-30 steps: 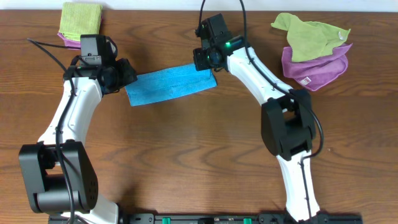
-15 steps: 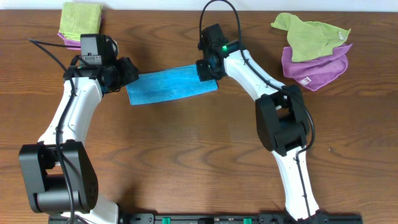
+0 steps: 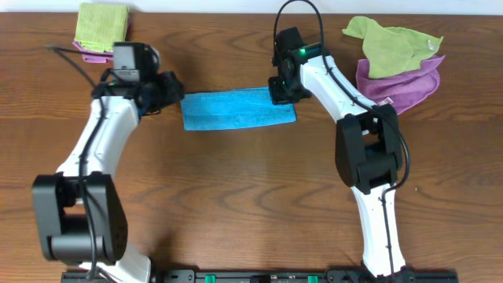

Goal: Fold the cloth

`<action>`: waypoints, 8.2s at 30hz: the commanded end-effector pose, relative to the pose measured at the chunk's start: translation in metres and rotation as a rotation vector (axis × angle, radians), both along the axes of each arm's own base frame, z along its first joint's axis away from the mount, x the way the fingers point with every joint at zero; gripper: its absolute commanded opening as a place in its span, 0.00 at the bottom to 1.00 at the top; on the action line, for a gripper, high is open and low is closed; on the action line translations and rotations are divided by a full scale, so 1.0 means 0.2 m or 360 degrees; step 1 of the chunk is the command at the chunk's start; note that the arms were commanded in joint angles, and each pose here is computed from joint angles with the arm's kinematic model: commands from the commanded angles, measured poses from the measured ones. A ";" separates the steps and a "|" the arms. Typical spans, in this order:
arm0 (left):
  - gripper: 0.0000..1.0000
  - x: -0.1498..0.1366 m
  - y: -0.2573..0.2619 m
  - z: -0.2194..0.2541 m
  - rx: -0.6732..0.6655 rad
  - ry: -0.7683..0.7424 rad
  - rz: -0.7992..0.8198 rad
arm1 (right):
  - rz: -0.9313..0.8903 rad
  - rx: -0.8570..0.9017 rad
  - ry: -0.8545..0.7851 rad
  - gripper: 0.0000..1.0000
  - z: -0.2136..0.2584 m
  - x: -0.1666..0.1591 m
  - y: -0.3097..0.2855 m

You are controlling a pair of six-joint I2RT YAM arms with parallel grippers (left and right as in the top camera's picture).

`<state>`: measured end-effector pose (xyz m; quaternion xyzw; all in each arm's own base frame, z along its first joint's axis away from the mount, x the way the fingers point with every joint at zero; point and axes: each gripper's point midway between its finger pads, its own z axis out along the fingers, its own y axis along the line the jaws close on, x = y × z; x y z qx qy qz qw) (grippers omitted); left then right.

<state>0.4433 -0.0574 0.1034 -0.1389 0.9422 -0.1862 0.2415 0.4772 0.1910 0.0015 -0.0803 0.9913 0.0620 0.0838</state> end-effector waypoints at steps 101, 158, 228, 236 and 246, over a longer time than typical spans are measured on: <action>0.06 -0.32 -0.09 0.96 0.0254 -0.0602 0.0016 | -0.0394 -0.0276 -0.0031 0.01 0.59 0.03 -0.50; 0.19 -0.65 0.02 1.35 0.0223 -0.0917 0.0131 | 0.0304 -0.0068 -0.0280 0.85 0.75 -0.16 0.33; 0.95 -0.33 -0.78 -0.41 -0.0832 0.0250 -0.0237 | 0.0021 0.0242 0.0133 0.01 0.00 0.10 0.04; 0.95 -0.33 -0.80 -0.51 -0.0863 0.0313 -0.0192 | 0.0118 0.0252 0.0217 0.01 0.00 -0.02 0.20; 0.37 -0.33 -0.82 -0.51 -0.0876 0.0331 -0.0151 | 0.0098 0.0327 0.0277 0.01 0.01 -0.04 0.19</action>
